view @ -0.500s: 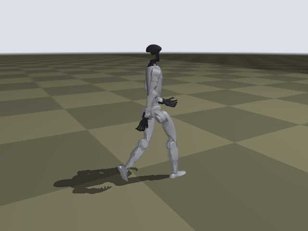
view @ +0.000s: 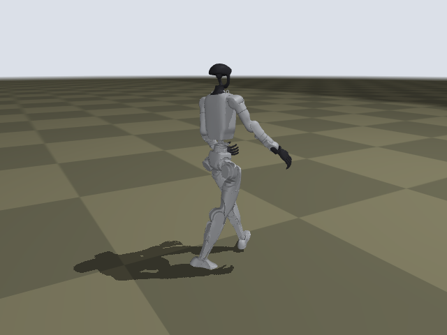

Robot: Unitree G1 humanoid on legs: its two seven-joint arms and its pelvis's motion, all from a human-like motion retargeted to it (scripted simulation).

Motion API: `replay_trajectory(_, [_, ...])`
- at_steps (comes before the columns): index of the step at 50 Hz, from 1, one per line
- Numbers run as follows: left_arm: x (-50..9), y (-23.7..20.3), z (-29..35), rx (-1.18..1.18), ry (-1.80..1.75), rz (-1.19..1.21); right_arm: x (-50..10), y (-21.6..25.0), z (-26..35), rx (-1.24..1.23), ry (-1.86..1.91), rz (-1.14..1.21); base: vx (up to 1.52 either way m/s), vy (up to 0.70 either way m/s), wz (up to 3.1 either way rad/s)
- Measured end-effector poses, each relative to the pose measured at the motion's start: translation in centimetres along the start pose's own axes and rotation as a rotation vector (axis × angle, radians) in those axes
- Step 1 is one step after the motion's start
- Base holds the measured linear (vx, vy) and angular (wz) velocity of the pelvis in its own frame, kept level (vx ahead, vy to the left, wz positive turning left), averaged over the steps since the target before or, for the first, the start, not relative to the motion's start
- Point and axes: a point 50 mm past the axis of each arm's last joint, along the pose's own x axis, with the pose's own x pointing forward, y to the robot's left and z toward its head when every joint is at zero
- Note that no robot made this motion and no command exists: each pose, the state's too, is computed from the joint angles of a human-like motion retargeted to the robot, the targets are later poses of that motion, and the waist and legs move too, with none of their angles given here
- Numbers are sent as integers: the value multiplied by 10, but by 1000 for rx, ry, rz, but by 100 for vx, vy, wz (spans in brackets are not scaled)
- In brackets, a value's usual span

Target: Walk run

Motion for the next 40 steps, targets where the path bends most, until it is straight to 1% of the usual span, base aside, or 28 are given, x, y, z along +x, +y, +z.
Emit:
replay_trajectory(3, [-3, 4, -5, -26, 7, 44, -9, 35, -30, 24, 79, 78, 114, 2, -2])
replay_trajectory(7, [-6, 9, -8, -63, 15, 74, -48, 95, -102, -68, 286, 338, 129, 2, 87])
replay_trajectory(11, [18, -2, 0, -63, 8, 12, -112, 134, -177, -121, 580, 528, 99, 8, 125])
replay_trajectory(15, [37, -17, 12, -16, -25, -81, -200, 169, -233, -72, 871, 685, 96, -7, 219])
replay_trajectory(20, [50, -32, 32, 44, -75, -212, -299, 202, -262, 30, 1093, 944, 89, -27, 219])
replay_trajectory(23, [52, -30, 39, 46, -87, -223, -337, 206, -270, 15, 1192, 1052, 88, -36, 156])
replay_trajectory(25, [52, -24, 41, 38, -86, -207, -349, 203, -274, -8, 1245, 1096, 92, -43, 72])
replay_trajectory(29, [41, -9, 29, 16, -51, -120, -340, 191, -278, -30, 1291, 1074, 107, -55, 17])
replay_trajectory(33, [16, 3, 6, -28, 5, -27, -296, 177, -274, -42, 1235, 902, 114, -54, 100])
replay_trajectory(35, [1, 7, -6, -49, 42, 6, -267, 171, -267, -26, 1157, 807, 118, -55, 85])
replay_trajectory(37, [-7, 3, -19, -55, 85, 10, -232, 166, -253, 34, 1061, 748, 108, -49, 60])
replay_trajectory(40, [-3, -3, -23, -59, 99, -2, -167, 149, -217, 77, 925, 684, 98, -55, 49])
